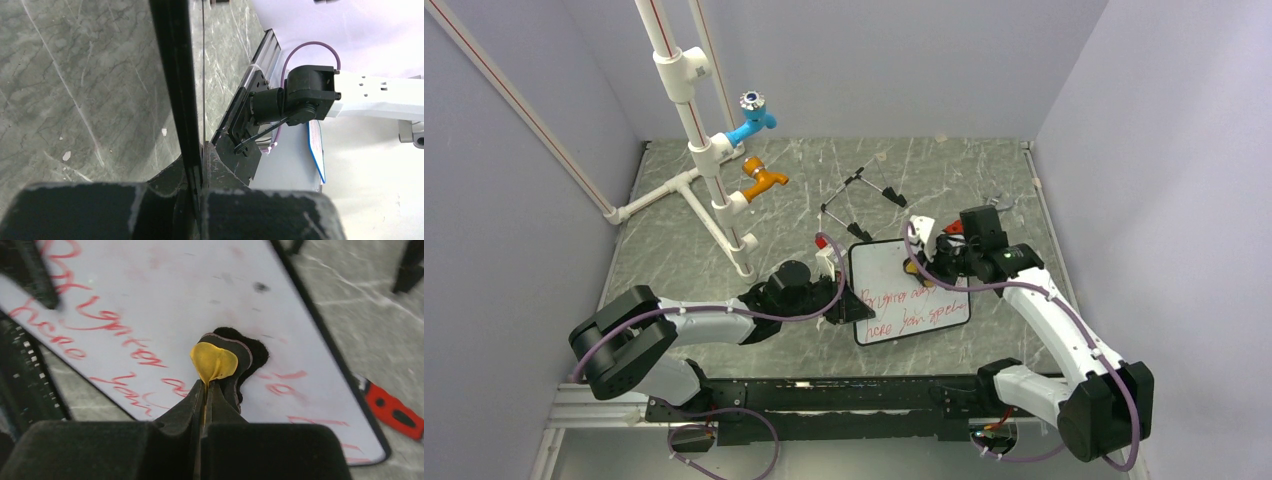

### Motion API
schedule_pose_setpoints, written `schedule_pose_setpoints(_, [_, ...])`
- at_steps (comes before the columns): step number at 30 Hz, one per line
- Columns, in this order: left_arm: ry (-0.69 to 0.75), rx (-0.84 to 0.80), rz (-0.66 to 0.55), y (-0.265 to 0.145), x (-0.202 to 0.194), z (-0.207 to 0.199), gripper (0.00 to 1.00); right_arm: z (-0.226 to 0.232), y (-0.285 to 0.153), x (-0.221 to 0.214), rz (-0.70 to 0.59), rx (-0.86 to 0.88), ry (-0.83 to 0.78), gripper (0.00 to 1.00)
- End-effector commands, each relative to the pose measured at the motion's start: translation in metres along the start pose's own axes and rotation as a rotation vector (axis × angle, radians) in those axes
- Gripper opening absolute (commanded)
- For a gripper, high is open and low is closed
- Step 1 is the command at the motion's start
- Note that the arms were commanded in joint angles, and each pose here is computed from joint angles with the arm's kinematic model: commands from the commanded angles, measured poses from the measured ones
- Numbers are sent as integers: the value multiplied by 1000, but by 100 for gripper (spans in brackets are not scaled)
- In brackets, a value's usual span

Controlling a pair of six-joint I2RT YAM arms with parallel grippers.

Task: Erase the whiteboard
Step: Erase the whiteboard at the center of the board.

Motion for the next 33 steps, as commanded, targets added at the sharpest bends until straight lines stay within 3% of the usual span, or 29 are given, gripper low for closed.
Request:
schedule_pose_setpoints(1, [128, -183, 2, -2, 5, -36, 0, 36, 12, 9, -39, 179, -85, 0])
schedule_pose_setpoints(9, [125, -178, -10, -4, 5, -35, 0, -26, -3, 43, -39, -140, -29, 0])
schedule_pose_setpoints(16, [128, -178, -15, -5, 6, -35, 0, -43, -9, 9, 72, -256, 57, 0])
schedule_pose_setpoints(22, [139, -173, -8, -6, 6, -36, 0, -29, -11, 5, 70, -215, 34, 0])
schedule_pose_setpoints(27, [138, -178, 3, -4, 6, -37, 0, -32, -3, 43, 19, -172, -31, 0])
schedule_pose_setpoints(33, [137, -173, -8, -5, 7, -37, 0, 2, 28, 79, -25, 62, -133, 0])
Point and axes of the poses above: each gripper's point midway between its finger pads, its own y axis out along the fingers, its own z axis along the line the jaws close on, x = y × z, the point moved 6 cm from there along -y, back along the fingers, and after that the axes turned 10 degrees about -y, right-handed, at the moved point
